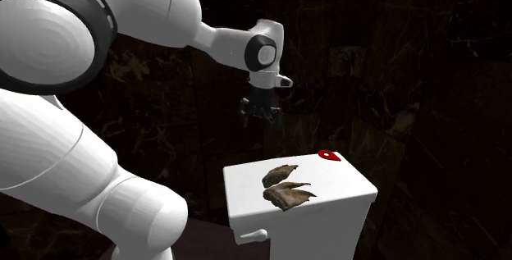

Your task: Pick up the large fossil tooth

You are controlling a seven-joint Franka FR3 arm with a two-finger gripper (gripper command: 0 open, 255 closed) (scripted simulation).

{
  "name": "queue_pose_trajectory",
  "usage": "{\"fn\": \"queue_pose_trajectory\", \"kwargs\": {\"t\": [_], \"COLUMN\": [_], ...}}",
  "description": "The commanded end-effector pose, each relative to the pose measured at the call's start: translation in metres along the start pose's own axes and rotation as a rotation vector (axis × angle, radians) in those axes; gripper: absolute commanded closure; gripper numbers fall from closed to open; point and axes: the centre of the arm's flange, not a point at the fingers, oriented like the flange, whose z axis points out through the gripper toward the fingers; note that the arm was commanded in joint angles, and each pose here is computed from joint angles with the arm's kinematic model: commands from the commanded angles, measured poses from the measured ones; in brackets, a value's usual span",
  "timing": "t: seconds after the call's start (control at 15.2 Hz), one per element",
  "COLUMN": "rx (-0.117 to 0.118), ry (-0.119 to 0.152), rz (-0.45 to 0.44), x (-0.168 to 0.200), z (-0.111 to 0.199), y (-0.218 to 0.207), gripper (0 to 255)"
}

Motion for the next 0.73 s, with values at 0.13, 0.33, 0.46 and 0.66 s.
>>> {"fn": "queue_pose_trajectory", "kwargs": {"t": [0.13, 0.33, 0.46, 0.66], "rx": [0.056, 0.099, 0.128, 0.169], "ry": [0.016, 0.027, 0.034, 0.044], "rz": [0.107, 0.186, 0.239, 0.316], "x": [0.020, 0.031, 0.037, 0.043], "z": [0.031, 0.055, 0.072, 0.098], "y": [0.049, 0.084, 0.107, 0.141], "gripper": [0, 0, 0, 0]}}
